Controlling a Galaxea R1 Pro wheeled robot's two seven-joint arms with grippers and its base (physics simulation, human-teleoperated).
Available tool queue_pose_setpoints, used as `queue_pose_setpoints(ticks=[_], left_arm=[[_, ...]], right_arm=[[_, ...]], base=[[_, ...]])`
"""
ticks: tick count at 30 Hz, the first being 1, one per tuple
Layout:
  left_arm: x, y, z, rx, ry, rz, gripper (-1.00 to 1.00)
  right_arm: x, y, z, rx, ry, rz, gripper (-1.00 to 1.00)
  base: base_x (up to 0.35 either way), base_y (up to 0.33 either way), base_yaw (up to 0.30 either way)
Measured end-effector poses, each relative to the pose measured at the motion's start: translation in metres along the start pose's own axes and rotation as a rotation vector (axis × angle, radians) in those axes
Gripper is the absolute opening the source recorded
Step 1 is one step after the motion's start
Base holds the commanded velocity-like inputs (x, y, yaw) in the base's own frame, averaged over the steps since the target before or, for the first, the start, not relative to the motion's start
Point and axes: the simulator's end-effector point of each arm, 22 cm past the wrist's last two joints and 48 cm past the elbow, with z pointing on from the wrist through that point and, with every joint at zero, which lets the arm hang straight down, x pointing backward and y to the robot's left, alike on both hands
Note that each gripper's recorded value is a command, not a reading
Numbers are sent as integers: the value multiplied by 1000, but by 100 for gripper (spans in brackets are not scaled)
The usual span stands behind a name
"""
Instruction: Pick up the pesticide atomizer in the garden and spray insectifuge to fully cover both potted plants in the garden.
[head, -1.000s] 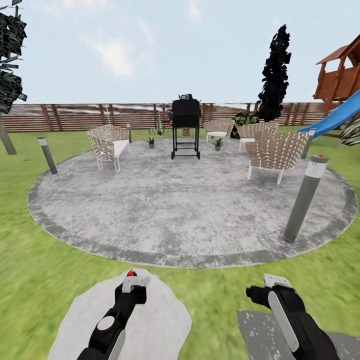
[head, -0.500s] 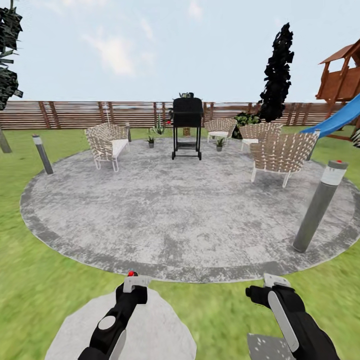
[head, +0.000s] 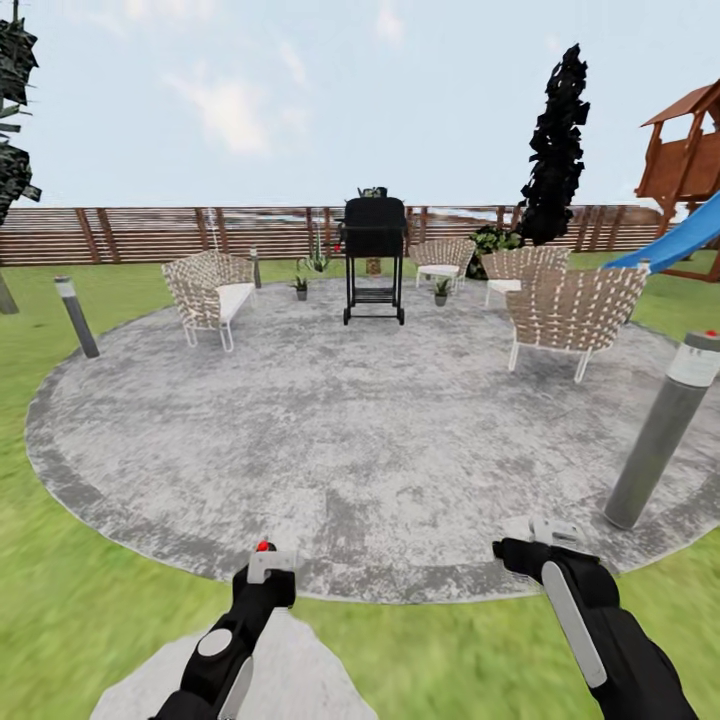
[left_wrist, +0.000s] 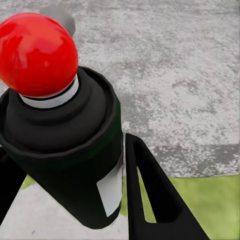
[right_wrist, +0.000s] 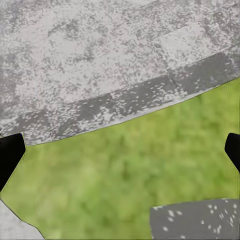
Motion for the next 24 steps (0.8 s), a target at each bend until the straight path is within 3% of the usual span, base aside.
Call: queue_pose_setpoints(ticks=[6, 24], left_arm=[[4, -21, 1, 55, 13, -23, -100], [5, -22, 1, 61, 13, -12, -100]], right_arm=[[-2, -1, 1, 2, -1, 2, 100], [0, -4, 2, 8, 2, 4, 100]], base=[[321, 0, 0], [321, 0, 0]])
